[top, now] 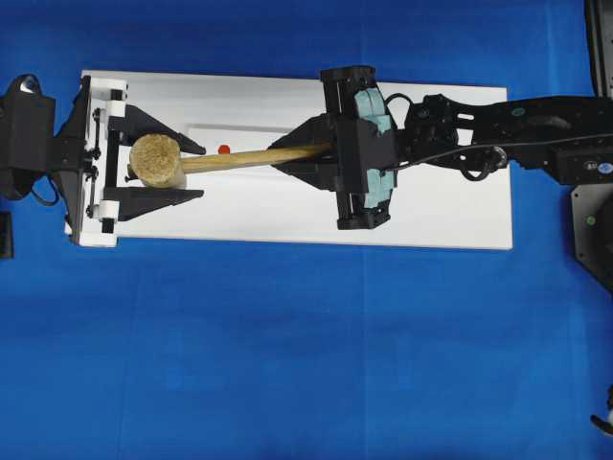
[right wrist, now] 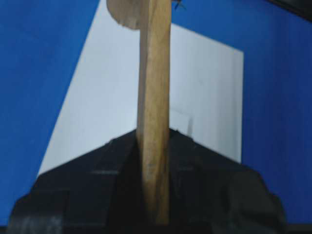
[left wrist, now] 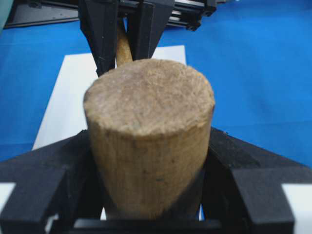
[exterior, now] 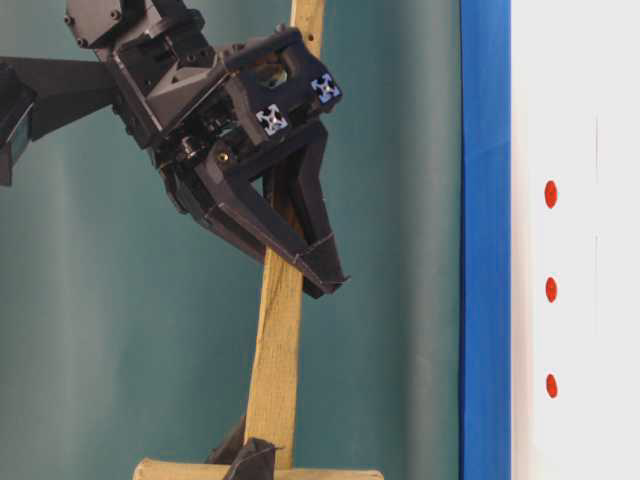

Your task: Hit the mark with a hammer.

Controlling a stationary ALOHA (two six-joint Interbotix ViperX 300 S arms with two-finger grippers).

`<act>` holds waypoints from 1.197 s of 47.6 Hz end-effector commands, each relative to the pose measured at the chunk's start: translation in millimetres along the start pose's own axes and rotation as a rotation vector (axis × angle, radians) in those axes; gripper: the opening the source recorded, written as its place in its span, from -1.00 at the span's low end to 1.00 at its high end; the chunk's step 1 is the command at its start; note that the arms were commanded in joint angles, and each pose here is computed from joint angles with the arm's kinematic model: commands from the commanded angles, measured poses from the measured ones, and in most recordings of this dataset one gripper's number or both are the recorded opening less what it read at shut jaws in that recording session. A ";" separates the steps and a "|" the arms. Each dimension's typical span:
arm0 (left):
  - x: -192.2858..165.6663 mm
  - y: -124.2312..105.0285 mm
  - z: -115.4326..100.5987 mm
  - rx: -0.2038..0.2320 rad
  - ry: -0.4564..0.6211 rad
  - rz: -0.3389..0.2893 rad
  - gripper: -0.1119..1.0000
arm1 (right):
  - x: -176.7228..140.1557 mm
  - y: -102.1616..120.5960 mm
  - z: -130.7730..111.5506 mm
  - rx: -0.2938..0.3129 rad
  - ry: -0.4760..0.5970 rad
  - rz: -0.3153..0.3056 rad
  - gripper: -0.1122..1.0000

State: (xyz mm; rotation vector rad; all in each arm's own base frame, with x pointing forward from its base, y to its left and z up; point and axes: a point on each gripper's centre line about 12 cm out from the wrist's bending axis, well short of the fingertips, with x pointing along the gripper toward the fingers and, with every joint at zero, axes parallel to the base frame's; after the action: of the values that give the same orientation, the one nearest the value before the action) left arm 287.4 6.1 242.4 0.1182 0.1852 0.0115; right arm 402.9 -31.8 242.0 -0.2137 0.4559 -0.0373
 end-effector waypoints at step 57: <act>-25.3 1.7 5.7 -0.008 -0.036 0.009 0.79 | -14.3 -2.0 3.7 0.035 -0.023 -0.008 -0.76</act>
State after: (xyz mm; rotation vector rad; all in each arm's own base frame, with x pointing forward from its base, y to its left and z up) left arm 269.8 5.8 243.9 0.1139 0.1791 0.0131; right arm 395.9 -31.7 231.4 -0.1889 0.4871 -0.0389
